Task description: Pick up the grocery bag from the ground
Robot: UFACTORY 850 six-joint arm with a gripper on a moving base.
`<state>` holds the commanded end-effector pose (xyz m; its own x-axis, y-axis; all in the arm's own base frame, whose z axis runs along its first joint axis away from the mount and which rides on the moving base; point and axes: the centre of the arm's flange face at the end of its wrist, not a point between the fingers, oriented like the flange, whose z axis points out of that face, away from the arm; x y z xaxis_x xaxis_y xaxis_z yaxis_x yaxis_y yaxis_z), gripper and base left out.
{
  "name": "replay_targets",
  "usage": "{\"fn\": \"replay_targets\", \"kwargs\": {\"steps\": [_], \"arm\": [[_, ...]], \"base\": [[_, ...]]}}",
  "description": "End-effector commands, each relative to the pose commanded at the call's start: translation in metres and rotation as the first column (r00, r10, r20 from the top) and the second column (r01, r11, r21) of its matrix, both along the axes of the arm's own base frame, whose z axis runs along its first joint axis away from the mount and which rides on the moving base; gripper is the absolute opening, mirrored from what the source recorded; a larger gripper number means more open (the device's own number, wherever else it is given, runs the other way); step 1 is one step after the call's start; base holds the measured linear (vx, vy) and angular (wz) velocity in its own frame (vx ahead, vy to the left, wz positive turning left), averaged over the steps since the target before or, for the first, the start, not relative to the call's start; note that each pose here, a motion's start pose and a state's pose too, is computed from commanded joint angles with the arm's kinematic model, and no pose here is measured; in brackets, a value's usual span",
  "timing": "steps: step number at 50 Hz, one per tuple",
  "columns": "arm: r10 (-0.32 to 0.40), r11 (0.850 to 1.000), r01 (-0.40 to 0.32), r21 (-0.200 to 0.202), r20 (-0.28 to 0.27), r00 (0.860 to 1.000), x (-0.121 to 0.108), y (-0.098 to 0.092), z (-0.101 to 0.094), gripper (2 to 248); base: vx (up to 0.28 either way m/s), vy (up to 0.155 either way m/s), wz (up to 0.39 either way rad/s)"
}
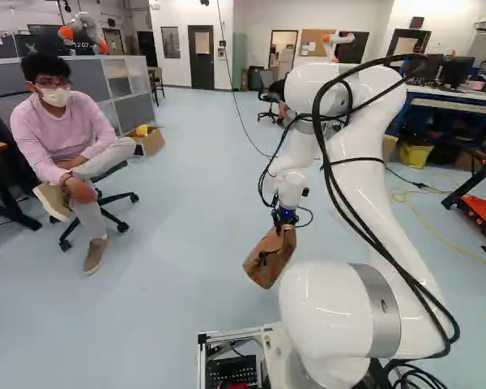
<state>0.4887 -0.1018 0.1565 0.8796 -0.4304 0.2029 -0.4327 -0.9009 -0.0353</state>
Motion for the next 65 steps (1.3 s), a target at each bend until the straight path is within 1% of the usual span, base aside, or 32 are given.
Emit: {"fn": "replay_targets", "kwargs": {"steps": [20,36,51,65], "arm": [[-0.004,1.000,0.005,-0.011,0.055,0.999,-0.023,0.003,0.054,21],[-0.006,1.000,0.008,-0.023,0.110,0.994,-0.042,0.005,0.096,21],[-0.006,0.999,0.012,-0.035,0.170,0.985,-0.060,0.008,0.134,21],[-0.005,0.999,0.017,-0.048,0.232,0.973,-0.077,0.011,0.168,21]], "base": [[0.000,0.000,0.000],[0.000,0.000,0.000],[0.000,0.000,0.000],[0.000,0.000,0.000]]}}
